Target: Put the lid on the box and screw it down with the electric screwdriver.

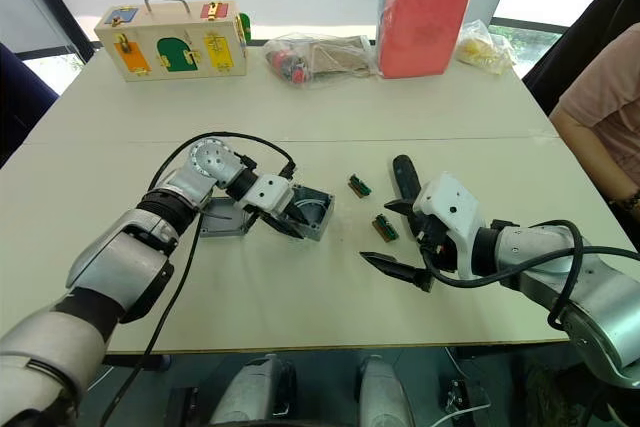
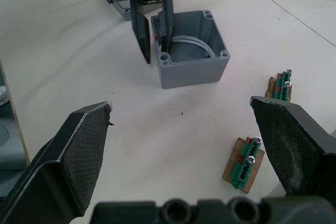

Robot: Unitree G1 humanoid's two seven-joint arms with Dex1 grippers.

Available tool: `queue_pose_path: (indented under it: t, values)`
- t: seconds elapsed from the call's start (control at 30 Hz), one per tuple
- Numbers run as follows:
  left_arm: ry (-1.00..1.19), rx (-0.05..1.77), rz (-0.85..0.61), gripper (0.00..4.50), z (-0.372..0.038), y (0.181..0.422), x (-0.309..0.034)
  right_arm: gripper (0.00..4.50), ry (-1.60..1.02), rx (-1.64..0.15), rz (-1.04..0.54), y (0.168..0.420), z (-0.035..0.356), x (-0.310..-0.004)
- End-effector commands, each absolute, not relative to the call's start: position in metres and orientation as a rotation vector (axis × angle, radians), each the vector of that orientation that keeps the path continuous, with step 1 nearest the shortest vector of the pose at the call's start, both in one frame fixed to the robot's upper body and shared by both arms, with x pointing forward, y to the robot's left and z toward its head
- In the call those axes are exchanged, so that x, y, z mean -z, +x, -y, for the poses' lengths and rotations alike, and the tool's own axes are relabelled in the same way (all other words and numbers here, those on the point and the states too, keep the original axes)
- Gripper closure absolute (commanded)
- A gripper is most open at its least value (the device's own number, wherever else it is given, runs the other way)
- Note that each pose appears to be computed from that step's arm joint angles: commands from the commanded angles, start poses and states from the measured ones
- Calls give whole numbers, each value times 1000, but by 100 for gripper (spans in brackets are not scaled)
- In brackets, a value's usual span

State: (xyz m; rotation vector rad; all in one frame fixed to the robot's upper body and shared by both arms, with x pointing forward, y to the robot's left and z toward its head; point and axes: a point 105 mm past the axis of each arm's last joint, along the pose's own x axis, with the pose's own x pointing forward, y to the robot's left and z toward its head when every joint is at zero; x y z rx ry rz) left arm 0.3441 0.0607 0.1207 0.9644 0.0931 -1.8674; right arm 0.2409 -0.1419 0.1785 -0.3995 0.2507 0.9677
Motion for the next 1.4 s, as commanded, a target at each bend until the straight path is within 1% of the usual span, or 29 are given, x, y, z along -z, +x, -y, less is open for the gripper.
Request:
queue_pose_path:
  t: [0.03, 0.1, 0.13, 0.2, 0.33, 0.43, 0.53, 0.6, 0.67, 0.73, 0.87, 0.93, 1.03, 1.13, 1.23, 1.3, 1.4]
  values:
    - [960, 1854, -62, 191, -59, 347, -136, 0, -414, -980, -205, 239, 137, -187]
    - [952, 1850, -65, 119, -61, 348, -138, 0, -415, -986, -204, 240, 136, -188]
    - [953, 1846, -62, 71, -62, 348, -140, 0, -415, -989, -204, 240, 136, -188]
    - [948, 1833, -47, 7, -64, 349, -148, 0, -414, -995, -203, 241, 135, -188]
    - [928, 1790, 17, 7, -74, 350, -175, 0, -413, -1005, -205, 241, 133, -188]
    - [865, 1734, 78, 7, -87, 349, -202, 0, -411, -1011, -203, 242, 132, -188]
    - [811, 1671, 92, 7, -99, 349, -216, 0, -410, -1017, -199, 242, 132, -189]
    - [743, 1472, 85, 7, -121, 354, -224, 0, -406, -1034, -186, 243, 129, -192]
    - [701, 1211, 64, 7, -142, 362, -224, 0, -409, -1053, -174, 245, 126, -194]
    - [664, 1028, 29, 7, -157, 362, -220, 0, -413, -1067, -170, 246, 124, -196]
    - [522, 675, -122, 7, -184, 356, -210, 0, -423, -1103, -163, 247, 122, -200]
    - [493, 564, -185, 7, -191, 343, -201, 0, -432, -1137, -154, 248, 120, -204]
    - [470, 281, -341, 7, -218, 330, -178, 0, -460, -1175, -147, 252, 120, -210]
    - [393, 180, -429, 7, -220, 315, -156, 0, -474, -1189, -143, 256, 119, -211]
    - [344, 132, -462, 7, -217, 307, -145, 0, -484, -1201, -144, 257, 118, -210]
    - [320, 93, -462, 7, -218, 305, -139, 0, -485, -1211, -147, 256, 117, -209]
    - [264, 25, -482, 7, -224, 309, -126, 0, -486, -1211, -149, 256, 117, -208]
